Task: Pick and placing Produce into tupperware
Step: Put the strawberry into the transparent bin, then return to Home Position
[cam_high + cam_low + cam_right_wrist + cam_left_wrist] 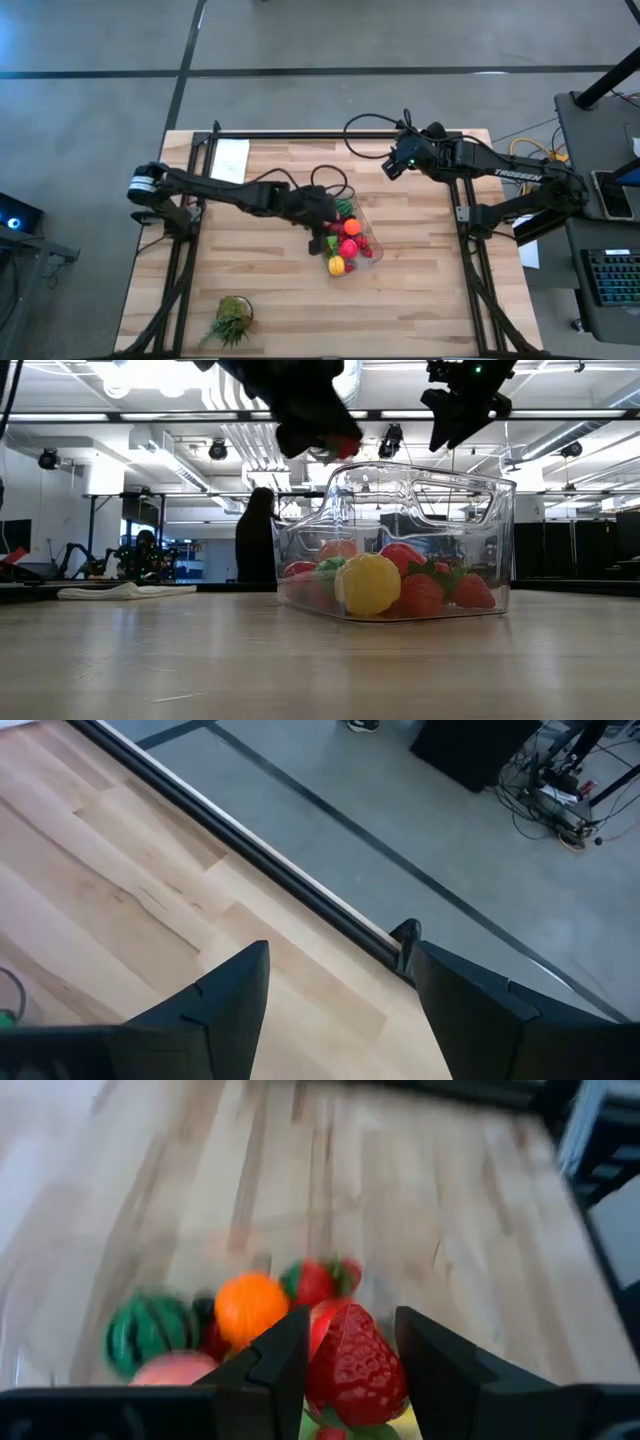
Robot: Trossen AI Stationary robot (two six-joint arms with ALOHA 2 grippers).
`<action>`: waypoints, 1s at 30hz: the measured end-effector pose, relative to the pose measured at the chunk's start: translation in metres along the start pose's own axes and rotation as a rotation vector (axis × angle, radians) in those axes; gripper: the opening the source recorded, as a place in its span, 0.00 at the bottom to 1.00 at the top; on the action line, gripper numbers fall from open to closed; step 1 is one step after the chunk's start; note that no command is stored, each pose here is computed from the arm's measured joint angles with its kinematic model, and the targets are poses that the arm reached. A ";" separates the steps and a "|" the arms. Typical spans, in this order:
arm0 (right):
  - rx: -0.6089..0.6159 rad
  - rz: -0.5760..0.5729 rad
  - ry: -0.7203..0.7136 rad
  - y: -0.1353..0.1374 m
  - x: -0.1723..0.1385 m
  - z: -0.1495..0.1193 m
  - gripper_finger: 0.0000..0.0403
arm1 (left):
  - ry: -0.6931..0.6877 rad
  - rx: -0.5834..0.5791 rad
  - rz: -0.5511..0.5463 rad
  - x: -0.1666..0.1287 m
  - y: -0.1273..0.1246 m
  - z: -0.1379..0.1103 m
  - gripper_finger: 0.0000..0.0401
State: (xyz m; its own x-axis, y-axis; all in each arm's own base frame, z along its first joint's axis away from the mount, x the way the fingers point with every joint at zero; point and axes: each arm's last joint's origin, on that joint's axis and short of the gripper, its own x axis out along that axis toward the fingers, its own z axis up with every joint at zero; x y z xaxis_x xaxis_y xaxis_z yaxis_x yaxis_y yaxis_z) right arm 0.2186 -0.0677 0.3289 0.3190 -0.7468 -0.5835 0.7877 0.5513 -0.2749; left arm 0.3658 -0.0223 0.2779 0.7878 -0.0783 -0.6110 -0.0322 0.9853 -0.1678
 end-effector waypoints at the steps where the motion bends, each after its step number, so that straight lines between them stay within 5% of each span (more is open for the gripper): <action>1: -0.002 -0.001 0.003 0.000 0.000 0.000 0.59 | -0.028 0.011 -0.007 0.000 0.000 0.003 0.31; 6: -0.007 -0.003 0.008 0.000 0.000 -0.001 0.59 | -0.029 -0.029 -0.022 0.001 0.008 0.004 0.37; 18: -0.027 -0.006 0.006 -0.001 0.000 -0.001 0.59 | 0.033 -0.144 -0.011 -0.001 0.012 -0.004 0.74; 23: -0.084 0.021 0.002 -0.003 -0.005 0.001 0.59 | 0.079 -0.290 -0.031 -0.021 0.009 -0.004 0.77; 30: -0.029 0.086 -0.057 -0.008 -0.019 0.020 0.59 | 0.033 -0.291 -0.062 -0.047 0.008 0.002 0.77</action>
State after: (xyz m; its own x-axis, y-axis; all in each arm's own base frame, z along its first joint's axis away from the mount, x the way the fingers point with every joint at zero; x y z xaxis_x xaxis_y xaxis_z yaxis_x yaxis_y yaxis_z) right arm 0.2165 -0.0653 0.3577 0.4150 -0.7156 -0.5619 0.7406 0.6244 -0.2482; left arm 0.3297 -0.0100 0.3069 0.7732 -0.1467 -0.6169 -0.1637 0.8938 -0.4176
